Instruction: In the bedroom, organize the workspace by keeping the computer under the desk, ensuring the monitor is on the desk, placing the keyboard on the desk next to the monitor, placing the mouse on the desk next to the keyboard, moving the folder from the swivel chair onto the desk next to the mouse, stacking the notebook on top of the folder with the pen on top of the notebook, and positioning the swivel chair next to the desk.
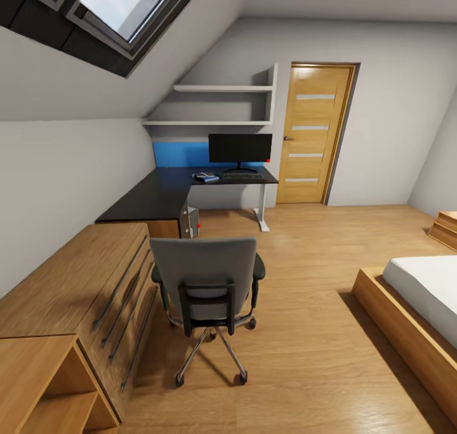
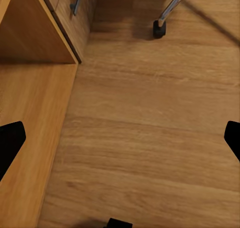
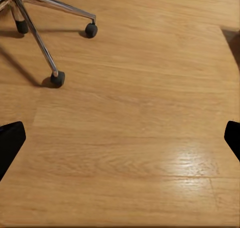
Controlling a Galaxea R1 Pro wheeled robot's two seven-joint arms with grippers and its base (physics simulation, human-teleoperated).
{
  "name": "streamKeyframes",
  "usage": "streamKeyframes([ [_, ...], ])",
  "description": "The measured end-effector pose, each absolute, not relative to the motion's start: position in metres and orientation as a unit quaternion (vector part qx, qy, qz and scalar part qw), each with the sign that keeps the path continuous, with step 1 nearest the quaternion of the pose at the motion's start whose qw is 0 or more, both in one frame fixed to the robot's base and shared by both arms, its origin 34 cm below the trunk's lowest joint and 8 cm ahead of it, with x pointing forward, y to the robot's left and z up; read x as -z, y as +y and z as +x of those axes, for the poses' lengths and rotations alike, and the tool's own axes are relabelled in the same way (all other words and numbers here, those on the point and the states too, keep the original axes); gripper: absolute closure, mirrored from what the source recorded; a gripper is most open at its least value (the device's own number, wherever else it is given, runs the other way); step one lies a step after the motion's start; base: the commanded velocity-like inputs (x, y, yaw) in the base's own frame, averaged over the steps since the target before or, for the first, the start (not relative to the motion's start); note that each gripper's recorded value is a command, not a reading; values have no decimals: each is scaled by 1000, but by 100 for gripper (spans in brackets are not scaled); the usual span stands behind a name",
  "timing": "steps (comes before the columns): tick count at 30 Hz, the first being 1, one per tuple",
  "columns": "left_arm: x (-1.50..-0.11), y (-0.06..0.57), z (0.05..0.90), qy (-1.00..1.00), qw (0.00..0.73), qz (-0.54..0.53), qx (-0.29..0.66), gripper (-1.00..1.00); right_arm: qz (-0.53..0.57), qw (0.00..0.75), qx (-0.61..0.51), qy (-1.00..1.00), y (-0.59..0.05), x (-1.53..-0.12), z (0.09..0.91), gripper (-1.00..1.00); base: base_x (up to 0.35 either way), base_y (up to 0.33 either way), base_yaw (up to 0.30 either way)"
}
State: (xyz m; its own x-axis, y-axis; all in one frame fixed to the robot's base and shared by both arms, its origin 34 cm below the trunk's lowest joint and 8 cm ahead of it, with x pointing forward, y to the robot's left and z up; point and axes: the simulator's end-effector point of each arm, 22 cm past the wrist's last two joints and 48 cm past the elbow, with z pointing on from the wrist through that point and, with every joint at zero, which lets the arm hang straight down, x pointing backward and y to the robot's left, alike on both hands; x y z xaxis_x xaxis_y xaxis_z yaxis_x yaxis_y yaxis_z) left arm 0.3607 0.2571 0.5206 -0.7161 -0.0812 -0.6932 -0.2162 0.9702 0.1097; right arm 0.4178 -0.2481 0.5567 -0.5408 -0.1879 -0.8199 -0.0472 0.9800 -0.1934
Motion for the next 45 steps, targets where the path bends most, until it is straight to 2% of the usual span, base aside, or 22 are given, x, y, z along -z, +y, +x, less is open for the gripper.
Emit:
streamKeyframes([
  [45, -447, 270, 362, 913, 387, -86, -99, -100, -69, 468, 76, 878, -249, -474, 410, -100, 0, 0, 0],
])
